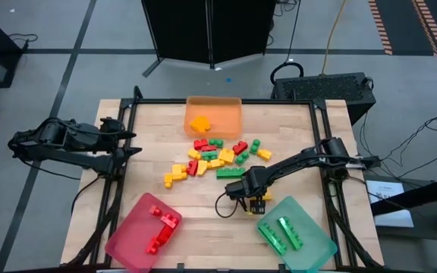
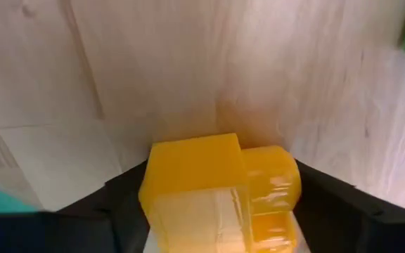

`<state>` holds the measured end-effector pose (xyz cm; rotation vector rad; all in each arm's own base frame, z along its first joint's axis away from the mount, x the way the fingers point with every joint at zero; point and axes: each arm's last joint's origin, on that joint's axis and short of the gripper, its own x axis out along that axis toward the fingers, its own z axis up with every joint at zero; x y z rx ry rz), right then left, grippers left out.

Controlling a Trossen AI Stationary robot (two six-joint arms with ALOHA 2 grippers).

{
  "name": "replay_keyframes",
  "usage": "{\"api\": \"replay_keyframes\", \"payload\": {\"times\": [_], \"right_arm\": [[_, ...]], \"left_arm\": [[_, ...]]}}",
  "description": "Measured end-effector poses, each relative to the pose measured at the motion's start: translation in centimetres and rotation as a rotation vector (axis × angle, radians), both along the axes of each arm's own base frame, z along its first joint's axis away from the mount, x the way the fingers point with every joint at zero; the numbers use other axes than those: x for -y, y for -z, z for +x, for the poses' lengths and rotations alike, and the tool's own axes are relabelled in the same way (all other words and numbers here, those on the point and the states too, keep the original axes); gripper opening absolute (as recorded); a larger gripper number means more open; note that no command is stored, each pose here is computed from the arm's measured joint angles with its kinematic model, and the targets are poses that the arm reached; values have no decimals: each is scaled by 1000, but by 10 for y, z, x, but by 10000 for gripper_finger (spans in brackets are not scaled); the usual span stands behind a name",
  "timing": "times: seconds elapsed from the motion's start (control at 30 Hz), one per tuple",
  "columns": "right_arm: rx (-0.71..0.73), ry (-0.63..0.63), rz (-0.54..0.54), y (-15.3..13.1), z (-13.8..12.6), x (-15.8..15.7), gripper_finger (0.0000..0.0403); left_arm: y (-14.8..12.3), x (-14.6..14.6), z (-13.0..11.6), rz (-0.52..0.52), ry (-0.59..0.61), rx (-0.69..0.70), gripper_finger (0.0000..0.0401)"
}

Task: Sort blocks
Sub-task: Put the yellow 2 stud game piece into the orange bin

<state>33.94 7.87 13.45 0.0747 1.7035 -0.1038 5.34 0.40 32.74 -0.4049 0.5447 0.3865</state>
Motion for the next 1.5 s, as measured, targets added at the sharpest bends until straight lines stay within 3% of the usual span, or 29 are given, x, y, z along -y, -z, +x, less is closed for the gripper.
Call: {"api": "replay_keyframes", "payload": {"times": [0.37,0.6,0.8,1.0,1.13,1.23,1.37,1.5], "right_arm": [[28,75,-9,-12,9,-2,256],[292,112,-44,-73,52,10,256],[604,266,-236,-141,86,66,256],[883,602,-323,-180,98,157,256],[949,805,-339,-179,94,212,256],[903,905,-348,-161,92,239,256],[797,970,-325,-127,95,260,256],[708,981,-233,-95,99,272,256]], "left_arm": [[1,0,-1,4,-2,-7,345],[1,0,-1,4,-2,-7,345],[1,0,-1,18,7,-12,345],[1,0,-1,26,14,-14,345],[1,0,-1,44,27,-20,345],[1,0,-1,45,27,-20,345],[1,0,-1,46,28,-21,345],[1,0,-1,60,38,-25,345]]}}
